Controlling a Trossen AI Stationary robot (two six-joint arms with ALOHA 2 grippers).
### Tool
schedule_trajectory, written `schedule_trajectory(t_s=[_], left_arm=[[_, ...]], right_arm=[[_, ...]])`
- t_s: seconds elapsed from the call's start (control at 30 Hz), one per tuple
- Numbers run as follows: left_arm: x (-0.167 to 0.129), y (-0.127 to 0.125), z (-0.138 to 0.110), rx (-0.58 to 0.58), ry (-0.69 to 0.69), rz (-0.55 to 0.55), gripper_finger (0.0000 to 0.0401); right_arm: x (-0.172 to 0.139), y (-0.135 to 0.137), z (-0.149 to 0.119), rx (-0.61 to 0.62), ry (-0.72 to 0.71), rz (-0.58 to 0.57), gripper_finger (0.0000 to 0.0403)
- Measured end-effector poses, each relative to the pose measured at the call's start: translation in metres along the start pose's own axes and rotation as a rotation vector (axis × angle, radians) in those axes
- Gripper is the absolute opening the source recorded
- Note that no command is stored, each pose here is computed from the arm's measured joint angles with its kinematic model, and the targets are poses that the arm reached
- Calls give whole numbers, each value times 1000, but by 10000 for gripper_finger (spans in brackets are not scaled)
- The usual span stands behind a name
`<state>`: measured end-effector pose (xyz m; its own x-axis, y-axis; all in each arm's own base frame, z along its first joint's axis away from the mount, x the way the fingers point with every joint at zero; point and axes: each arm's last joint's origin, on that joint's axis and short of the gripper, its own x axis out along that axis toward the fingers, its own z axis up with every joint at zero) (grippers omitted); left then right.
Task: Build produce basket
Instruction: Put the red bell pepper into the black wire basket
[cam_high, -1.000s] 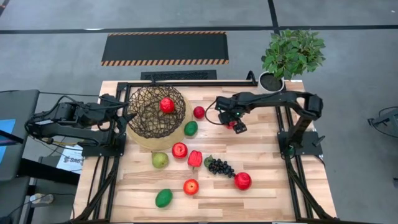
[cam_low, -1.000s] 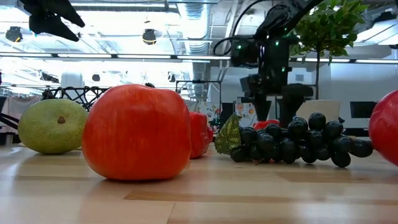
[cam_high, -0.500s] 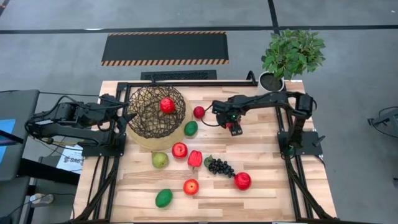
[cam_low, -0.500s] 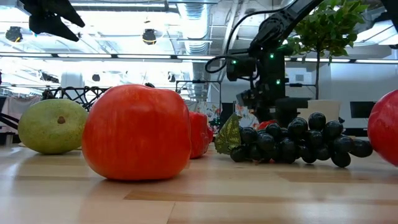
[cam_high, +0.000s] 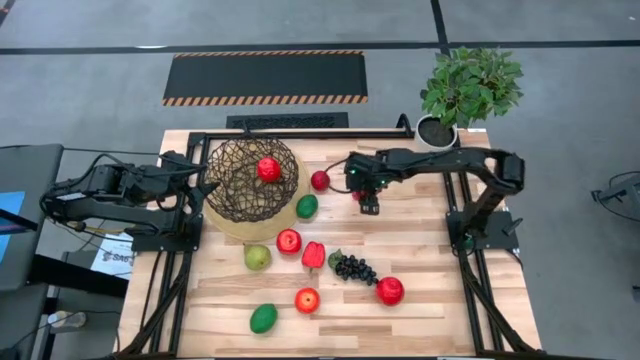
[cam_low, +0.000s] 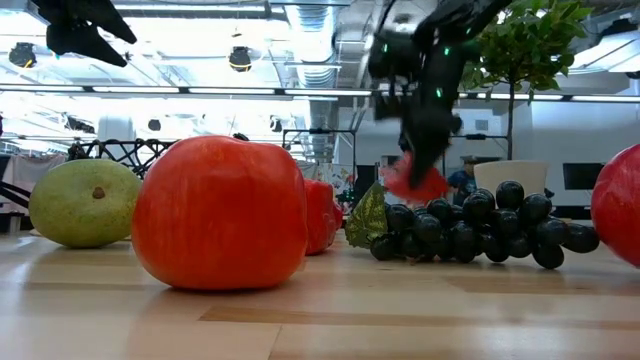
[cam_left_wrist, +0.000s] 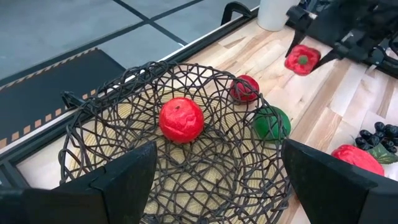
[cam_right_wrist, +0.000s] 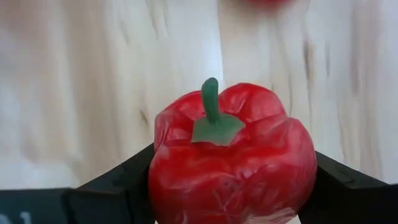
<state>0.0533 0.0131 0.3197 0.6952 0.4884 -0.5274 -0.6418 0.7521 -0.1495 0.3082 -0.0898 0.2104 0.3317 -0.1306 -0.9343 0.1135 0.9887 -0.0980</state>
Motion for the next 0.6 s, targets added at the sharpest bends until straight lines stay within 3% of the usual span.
schedule_trajectory(t_s=[0.27, 0.47, 0.6], left_arm=[[0, 0, 0, 0, 0, 0, 330], [0, 0, 0, 0, 0, 0, 330], [0, 0, 0, 0, 0, 0, 330]], right_arm=[[-70, 1, 34, 86, -599, 102, 287], [-116, 10, 58, 22, -1052, 263, 287], [-137, 20, 68, -26, -1269, 397, 288]])
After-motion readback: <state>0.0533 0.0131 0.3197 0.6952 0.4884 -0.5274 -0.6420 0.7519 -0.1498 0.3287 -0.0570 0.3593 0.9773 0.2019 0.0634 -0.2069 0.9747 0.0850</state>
